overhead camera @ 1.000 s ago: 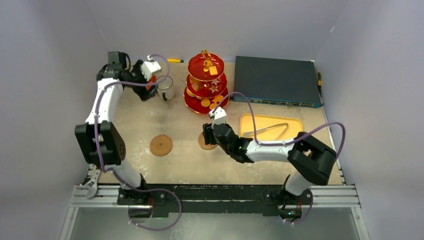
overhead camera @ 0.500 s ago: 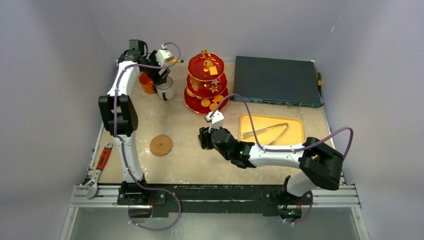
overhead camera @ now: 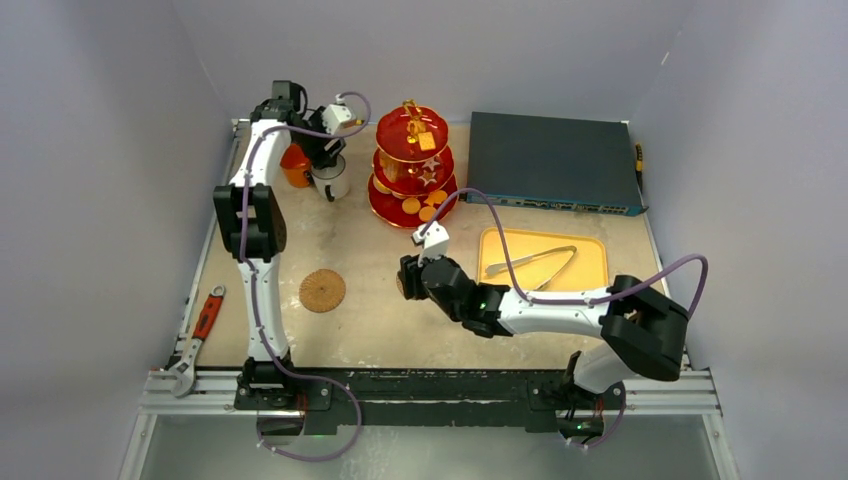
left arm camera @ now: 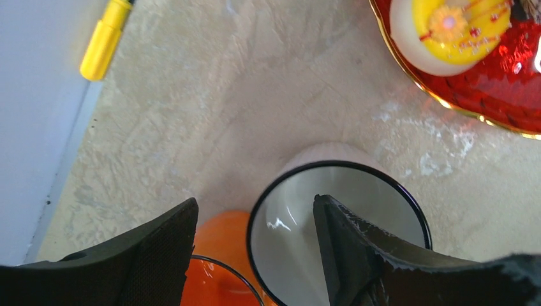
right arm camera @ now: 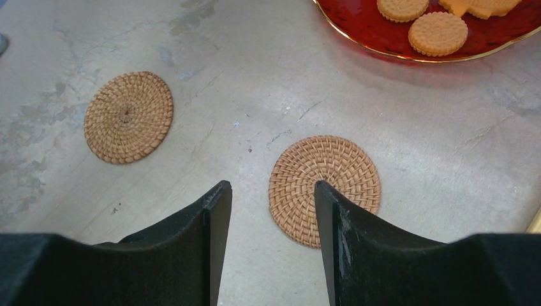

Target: Serve the afternoon tea

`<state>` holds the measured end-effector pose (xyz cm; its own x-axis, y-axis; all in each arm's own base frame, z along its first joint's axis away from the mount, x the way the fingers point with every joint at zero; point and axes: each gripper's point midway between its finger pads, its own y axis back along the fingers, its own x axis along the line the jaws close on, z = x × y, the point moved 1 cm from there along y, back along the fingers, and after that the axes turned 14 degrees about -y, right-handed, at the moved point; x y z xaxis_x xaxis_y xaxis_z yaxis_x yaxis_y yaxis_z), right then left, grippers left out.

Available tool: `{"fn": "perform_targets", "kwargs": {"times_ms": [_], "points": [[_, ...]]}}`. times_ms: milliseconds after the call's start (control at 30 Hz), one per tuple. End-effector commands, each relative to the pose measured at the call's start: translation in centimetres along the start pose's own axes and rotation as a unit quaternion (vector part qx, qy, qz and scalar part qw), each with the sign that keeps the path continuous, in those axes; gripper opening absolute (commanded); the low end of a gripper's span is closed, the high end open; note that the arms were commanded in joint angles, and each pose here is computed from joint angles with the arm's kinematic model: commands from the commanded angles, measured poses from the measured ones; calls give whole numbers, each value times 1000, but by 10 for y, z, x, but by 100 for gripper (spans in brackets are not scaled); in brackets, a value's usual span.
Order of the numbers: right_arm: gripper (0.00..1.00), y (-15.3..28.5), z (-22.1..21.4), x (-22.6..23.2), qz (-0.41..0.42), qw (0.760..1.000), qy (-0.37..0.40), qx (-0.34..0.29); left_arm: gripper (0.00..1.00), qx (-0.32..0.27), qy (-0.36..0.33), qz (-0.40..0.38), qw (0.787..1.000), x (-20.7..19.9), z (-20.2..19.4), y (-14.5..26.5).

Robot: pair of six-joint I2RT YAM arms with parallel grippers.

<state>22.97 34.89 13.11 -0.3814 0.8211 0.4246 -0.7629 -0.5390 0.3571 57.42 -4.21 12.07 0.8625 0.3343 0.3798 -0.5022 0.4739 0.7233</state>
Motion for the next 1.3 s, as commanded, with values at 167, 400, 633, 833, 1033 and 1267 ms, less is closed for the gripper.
{"fn": "perform_targets", "kwargs": {"times_ms": [167, 400, 633, 833, 1033, 1267], "points": [[53, -7, 11, 9, -7, 1000, -7, -16, 54, 24, -47, -19, 998, -2, -12, 16], [53, -8, 11, 6, -15, 1000, -7, -16, 1, 2, -31, -16, 999, -5, -6, 10], [53, -12, 7, 5, -25, 1000, -2, -11, 0, -5, 24, -40, 999, -29, -7, 8], [64, -25, 24, 16, -33, 999, 15, -35, 0, 26, 131, -47, 990, -74, -6, 36], [78, -49, 38, 39, -16, 997, 36, -59, 0, 21, 227, 19, 974, -117, 7, 85], [82, -82, 38, 68, 9, 997, 49, -58, 0, 30, 316, 75, 945, -147, 7, 115]]}}
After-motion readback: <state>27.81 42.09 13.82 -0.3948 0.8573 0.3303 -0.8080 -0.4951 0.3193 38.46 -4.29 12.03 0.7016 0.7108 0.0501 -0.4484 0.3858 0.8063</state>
